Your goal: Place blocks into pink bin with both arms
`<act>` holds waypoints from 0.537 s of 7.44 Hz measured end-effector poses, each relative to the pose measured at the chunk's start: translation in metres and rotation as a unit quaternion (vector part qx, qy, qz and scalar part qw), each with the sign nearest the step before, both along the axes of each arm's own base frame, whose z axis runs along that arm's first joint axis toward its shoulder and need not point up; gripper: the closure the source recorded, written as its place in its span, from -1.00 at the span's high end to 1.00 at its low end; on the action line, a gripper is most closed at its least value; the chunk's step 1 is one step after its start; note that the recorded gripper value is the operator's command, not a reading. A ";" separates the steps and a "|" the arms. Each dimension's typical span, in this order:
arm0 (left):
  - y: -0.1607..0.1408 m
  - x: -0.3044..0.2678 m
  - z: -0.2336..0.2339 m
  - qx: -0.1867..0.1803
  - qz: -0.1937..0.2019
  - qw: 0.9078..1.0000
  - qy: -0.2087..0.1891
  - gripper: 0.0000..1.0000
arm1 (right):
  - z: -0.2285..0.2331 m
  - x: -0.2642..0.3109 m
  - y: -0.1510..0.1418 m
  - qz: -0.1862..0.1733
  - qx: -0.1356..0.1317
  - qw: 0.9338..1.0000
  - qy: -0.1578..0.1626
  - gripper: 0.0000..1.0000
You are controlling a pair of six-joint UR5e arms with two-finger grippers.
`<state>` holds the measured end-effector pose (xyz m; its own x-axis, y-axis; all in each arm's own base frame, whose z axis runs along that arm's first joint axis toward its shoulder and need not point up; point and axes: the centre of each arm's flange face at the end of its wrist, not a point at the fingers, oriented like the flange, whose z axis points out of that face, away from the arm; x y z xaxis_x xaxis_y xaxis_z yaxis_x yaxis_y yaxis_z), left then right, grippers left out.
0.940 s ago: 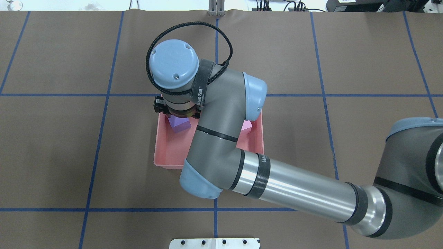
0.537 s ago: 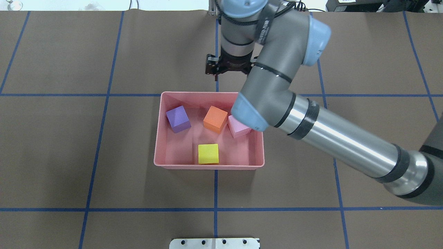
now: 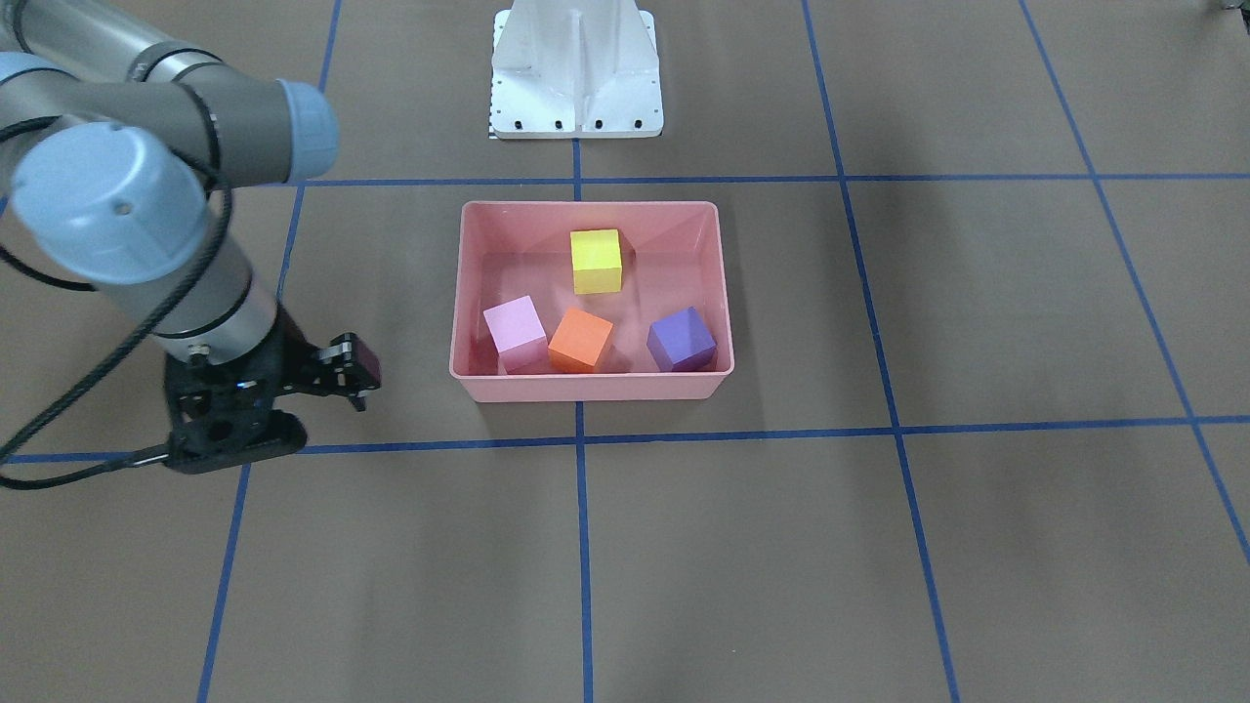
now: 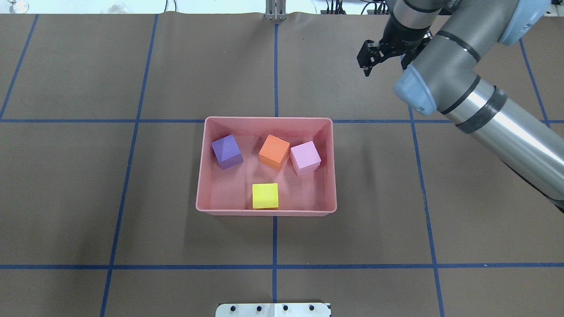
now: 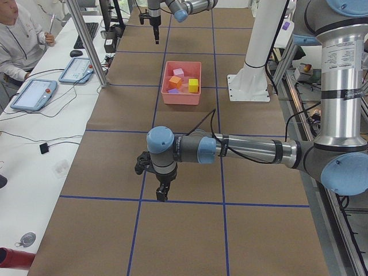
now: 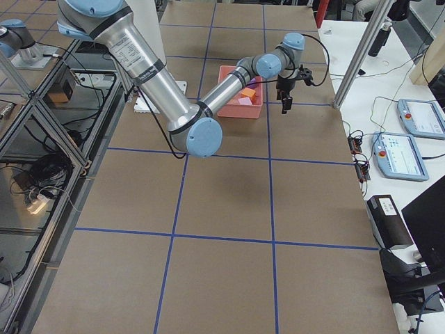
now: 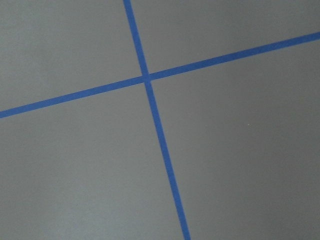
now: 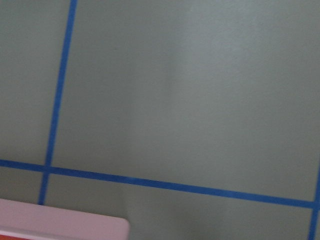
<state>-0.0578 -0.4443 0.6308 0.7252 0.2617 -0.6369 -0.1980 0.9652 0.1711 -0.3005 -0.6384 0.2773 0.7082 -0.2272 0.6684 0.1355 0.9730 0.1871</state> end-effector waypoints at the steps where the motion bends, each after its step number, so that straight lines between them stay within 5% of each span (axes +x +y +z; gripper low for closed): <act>1: 0.011 -0.011 0.006 -0.002 -0.006 1.000 0.001 1.00 | 0.039 0.056 -0.012 -0.020 0.010 1.000 -0.005 1.00; 4: 0.023 -0.020 -0.009 -0.016 -0.014 1.000 0.005 1.00 | 0.141 0.184 -0.001 -0.017 0.001 1.000 -0.009 1.00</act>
